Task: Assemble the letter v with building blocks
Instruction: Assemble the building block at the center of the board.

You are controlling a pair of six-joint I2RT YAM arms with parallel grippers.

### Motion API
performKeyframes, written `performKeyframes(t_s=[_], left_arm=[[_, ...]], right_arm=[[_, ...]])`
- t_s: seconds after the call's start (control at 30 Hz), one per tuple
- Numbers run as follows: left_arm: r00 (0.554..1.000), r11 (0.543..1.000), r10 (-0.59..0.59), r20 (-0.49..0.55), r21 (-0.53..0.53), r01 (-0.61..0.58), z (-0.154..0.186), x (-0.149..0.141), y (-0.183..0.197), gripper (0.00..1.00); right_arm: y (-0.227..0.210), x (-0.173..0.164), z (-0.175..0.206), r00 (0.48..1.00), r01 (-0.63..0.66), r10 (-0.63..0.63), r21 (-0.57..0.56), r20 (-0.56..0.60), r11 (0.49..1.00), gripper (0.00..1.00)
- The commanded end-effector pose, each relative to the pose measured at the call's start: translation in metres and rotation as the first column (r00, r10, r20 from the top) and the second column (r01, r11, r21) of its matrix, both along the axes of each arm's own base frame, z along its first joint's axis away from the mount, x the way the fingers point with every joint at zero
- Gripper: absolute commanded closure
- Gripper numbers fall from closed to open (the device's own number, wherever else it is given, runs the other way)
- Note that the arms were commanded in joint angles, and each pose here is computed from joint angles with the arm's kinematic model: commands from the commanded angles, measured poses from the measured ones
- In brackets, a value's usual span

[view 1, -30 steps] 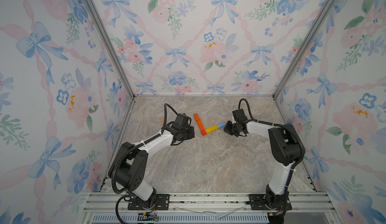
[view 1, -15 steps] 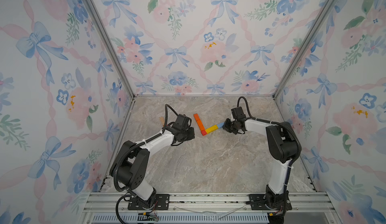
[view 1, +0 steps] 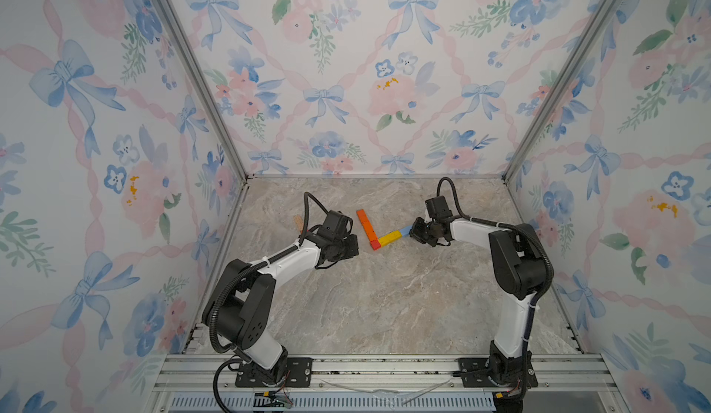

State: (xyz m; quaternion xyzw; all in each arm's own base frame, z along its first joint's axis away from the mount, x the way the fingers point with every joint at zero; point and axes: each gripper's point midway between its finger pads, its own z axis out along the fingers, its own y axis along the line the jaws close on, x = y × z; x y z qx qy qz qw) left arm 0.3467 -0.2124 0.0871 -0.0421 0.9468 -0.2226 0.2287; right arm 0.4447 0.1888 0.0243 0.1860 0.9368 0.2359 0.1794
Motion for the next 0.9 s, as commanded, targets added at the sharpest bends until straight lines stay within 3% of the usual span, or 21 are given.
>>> performKeyframes(t_s=[0.0,0.87], left_arm=[[0.999,1.000,0.007,-0.032,-0.003,-0.007,-0.008,-0.003,0.002,1.00],[0.999,1.000,0.007,-0.034,-0.002,-0.007,-0.009,-0.005,0.003,1.00]], right_arm=[[-0.003,-0.004,-0.017,0.999,0.020,-0.021,-0.023,-0.047,1.000,1.00],[0.008,-0.016,-0.020,0.998,0.022,-0.021,0.011,-0.066,1.000,1.00]])
